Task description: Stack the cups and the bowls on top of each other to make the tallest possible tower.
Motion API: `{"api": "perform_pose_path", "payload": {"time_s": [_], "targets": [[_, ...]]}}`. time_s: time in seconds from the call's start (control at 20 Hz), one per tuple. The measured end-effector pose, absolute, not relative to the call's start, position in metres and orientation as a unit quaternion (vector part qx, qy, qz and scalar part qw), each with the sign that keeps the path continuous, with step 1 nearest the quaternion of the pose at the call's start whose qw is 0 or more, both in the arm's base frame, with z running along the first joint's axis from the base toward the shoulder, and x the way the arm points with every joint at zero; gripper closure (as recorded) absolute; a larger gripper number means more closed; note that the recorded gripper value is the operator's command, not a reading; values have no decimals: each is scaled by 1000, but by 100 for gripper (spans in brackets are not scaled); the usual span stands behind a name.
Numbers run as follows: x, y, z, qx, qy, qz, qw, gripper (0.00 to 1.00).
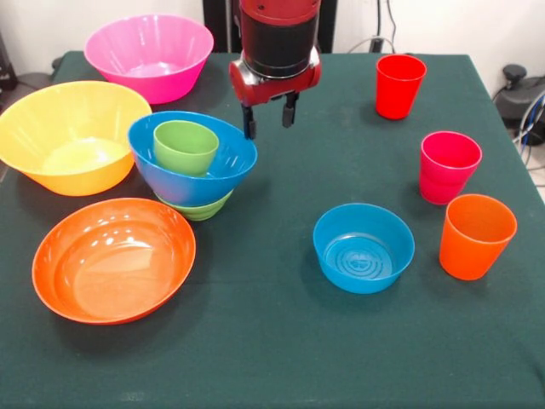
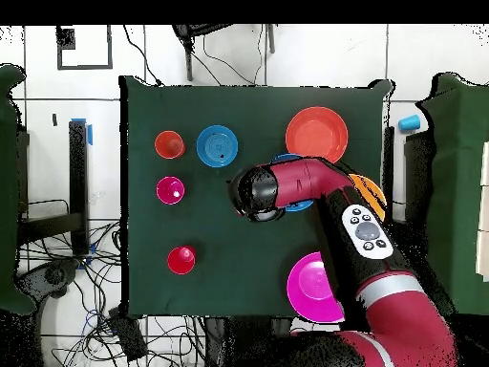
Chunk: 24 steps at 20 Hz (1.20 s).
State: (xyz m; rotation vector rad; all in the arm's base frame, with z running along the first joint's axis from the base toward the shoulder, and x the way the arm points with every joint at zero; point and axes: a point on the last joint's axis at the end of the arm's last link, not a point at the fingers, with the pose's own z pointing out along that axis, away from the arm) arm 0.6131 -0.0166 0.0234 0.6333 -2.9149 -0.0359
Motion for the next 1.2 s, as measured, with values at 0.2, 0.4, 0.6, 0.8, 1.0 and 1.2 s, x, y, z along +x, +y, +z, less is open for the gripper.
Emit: {"api": "perform_pose_path", "payload": {"time_s": [0.2, 0.4, 0.6, 0.8, 1.0, 1.2], "targets": [[617, -18, 23, 210, -975, -11, 76, 0], [620, -23, 34, 209, -975, -4, 70, 0], [621, -29, 48, 208, -976, 5, 65, 0], [625, -33, 70, 206, -977, 17, 59, 0], [630, -39, 92, 202, -977, 29, 57, 0], [632, -42, 104, 201, -977, 37, 57, 0]]}}
